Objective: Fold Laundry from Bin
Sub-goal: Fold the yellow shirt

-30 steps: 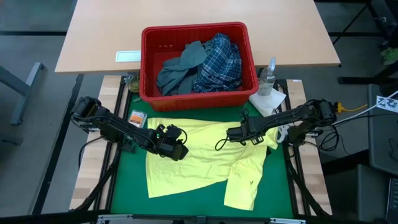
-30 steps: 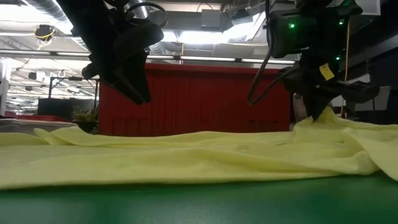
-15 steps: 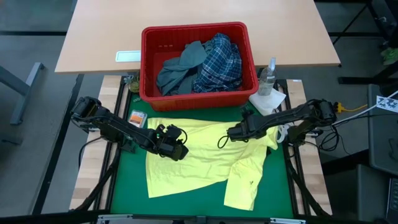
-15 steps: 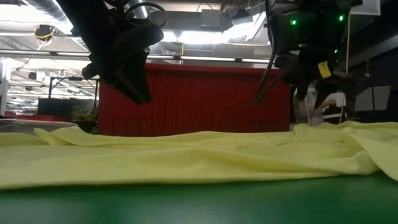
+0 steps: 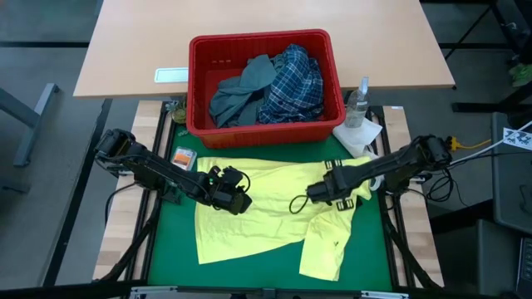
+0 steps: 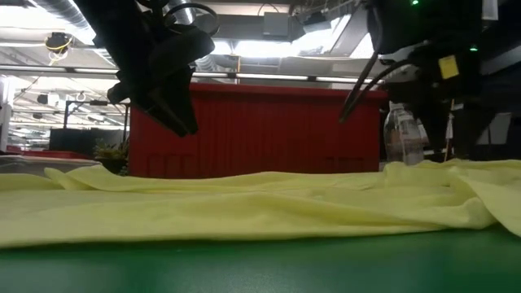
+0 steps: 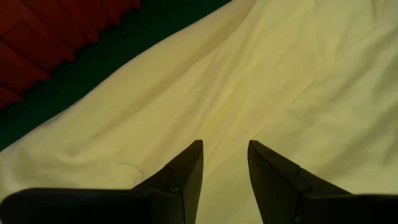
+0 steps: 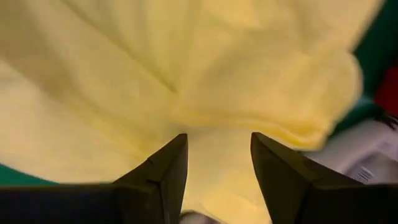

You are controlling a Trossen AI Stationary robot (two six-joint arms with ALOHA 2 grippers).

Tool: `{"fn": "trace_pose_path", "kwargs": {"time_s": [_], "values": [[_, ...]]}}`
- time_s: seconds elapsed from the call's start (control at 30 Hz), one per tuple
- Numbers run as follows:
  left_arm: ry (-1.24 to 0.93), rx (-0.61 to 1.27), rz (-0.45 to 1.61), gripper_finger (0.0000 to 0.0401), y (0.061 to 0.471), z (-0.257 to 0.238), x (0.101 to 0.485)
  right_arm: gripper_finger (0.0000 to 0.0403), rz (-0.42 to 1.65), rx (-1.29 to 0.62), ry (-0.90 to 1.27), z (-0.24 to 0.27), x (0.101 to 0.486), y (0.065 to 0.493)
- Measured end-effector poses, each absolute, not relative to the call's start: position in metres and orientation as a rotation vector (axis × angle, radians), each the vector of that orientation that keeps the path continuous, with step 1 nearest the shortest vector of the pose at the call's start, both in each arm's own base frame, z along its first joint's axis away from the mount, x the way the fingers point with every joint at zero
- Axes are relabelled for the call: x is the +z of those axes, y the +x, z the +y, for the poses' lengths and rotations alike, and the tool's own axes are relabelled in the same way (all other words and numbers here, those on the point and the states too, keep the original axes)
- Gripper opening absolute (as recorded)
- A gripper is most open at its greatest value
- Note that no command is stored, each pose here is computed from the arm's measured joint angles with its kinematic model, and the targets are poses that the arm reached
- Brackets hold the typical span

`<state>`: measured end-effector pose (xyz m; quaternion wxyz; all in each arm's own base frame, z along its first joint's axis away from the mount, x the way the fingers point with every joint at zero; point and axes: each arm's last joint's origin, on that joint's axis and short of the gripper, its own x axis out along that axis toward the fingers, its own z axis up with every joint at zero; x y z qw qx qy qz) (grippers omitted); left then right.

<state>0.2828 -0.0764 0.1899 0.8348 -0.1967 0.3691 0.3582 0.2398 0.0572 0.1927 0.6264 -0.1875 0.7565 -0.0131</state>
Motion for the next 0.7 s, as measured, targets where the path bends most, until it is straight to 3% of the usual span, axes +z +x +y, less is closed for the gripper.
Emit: {"fn": "trace_pose_path", "kwargs": {"time_s": [0.7], "values": [[-0.413, 0.762, 0.776, 0.0121, 0.283, -0.076, 0.19, 0.0175, 1.679, -0.128, -0.42, 0.072, 0.185, 0.234]]}}
